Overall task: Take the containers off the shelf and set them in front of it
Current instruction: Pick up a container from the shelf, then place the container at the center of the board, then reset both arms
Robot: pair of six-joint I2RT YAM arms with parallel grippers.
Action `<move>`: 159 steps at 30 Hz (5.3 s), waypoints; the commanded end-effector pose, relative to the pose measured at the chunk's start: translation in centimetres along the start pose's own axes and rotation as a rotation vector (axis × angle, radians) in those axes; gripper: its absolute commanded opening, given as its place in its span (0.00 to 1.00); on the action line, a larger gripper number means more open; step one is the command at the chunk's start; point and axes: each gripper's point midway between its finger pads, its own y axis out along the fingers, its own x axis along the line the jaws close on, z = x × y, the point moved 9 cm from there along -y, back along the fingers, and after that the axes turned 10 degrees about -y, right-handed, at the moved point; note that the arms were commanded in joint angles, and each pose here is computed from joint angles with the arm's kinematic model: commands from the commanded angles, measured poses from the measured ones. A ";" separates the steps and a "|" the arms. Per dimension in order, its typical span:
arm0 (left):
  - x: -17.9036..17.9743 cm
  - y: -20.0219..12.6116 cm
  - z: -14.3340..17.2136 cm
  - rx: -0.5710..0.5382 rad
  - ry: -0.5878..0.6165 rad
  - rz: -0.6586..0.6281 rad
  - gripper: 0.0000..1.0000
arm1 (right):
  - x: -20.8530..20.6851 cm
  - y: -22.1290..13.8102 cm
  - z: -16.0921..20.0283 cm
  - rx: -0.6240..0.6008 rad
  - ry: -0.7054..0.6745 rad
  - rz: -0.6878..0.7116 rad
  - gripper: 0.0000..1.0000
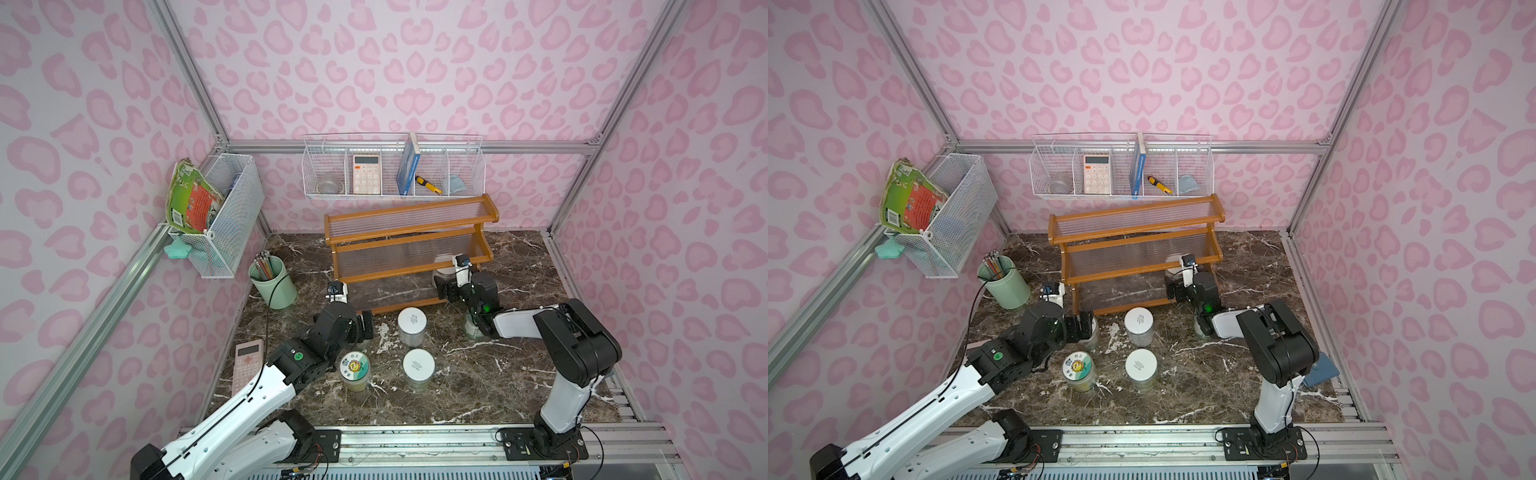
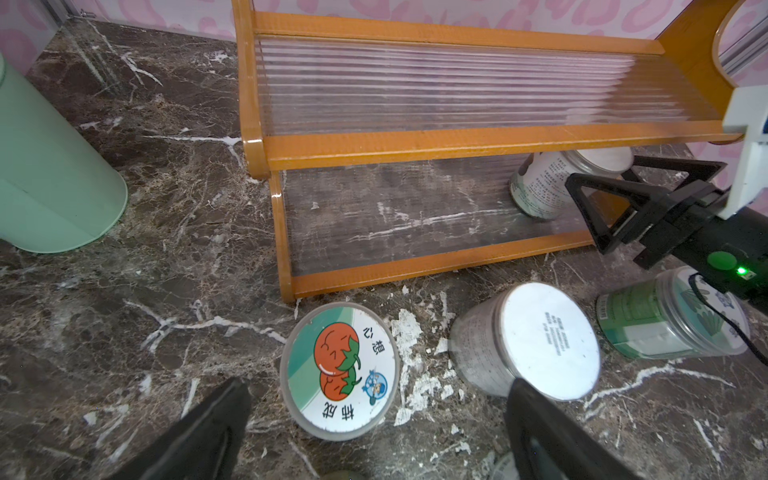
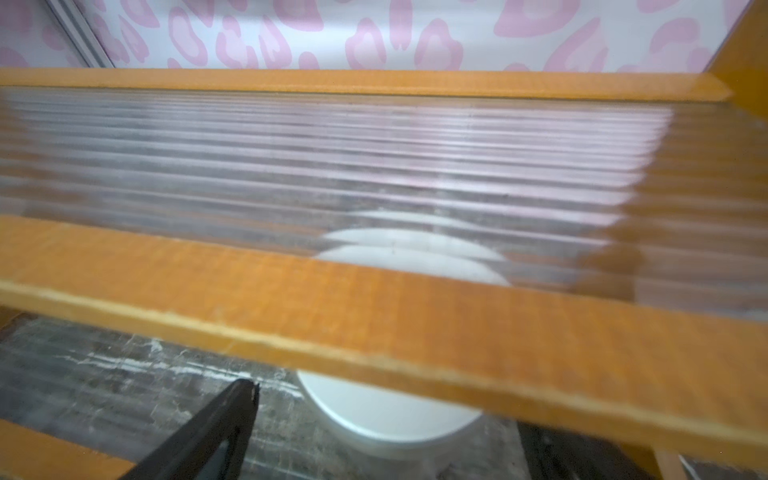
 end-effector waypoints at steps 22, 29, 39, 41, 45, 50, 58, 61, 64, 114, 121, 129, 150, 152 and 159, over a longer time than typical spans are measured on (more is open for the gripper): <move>0.1 -0.3 -0.3 -0.016 -0.012 0.002 0.99 | 0.0 2.7 -0.8 -0.015 -0.033 -0.002 0.71; 0.1 -0.3 -0.2 -0.009 -0.015 0.010 0.99 | 0.8 0.4 -1.6 -0.023 -0.029 -0.028 0.71; -0.3 -0.5 -0.6 -0.004 -0.019 0.027 0.99 | 1.8 -2.9 -2.5 -0.038 -0.022 -0.083 0.69; -0.4 -0.5 -0.6 -0.002 -0.020 0.030 0.99 | 2.0 -3.7 -2.6 -0.037 -0.019 -0.094 0.69; -0.4 -0.4 -0.6 0.001 -0.022 0.032 0.99 | 2.3 -5.8 -3.1 -0.048 -0.018 -0.099 0.68; -0.6 -0.3 -0.6 0.004 -0.024 0.036 0.99 | 3.0 -9.0 -4.2 -0.070 -0.005 -0.119 0.68; -1.0 0.0 -0.8 0.010 -0.034 0.044 0.99 | 4.0 -14.1 -5.1 -0.072 -0.036 -0.108 0.68; -1.2 0.0 -1.0 0.016 -0.034 0.046 0.99 | 4.1 -15.8 -4.8 -0.057 -0.026 -0.093 0.67; -1.3 0.1 -0.9 0.023 -0.037 0.048 0.99 | 4.2 -17.4 -4.2 -0.034 -0.006 -0.084 0.67; -1.2 -0.7 -1.2 0.033 -0.042 0.064 0.99 | 4.2 -24.1 5.8 0.231 0.268 0.264 0.80; -1.0 -1.1 -1.2 0.029 -0.038 0.060 0.99 | 4.4 -23.8 6.0 0.271 0.263 0.271 0.89; -0.8 -1.3 -1.2 0.025 -0.041 0.059 0.99 | 4.5 -23.8 6.0 0.277 0.264 0.277 0.99; -0.9 -1.4 -2.0 -0.003 -0.004 0.010 0.99 | 3.3 -25.9 -2.7 0.041 0.216 0.288 0.99; -0.8 -1.4 -2.3 -0.022 0.023 -0.014 0.99 | 3.1 -25.6 -5.0 -0.033 0.125 0.275 0.99; -0.4 -1.8 -4.3 -0.094 0.084 -0.085 0.99 | -3.5 -24.1 -9.4 -0.166 0.095 0.266 0.99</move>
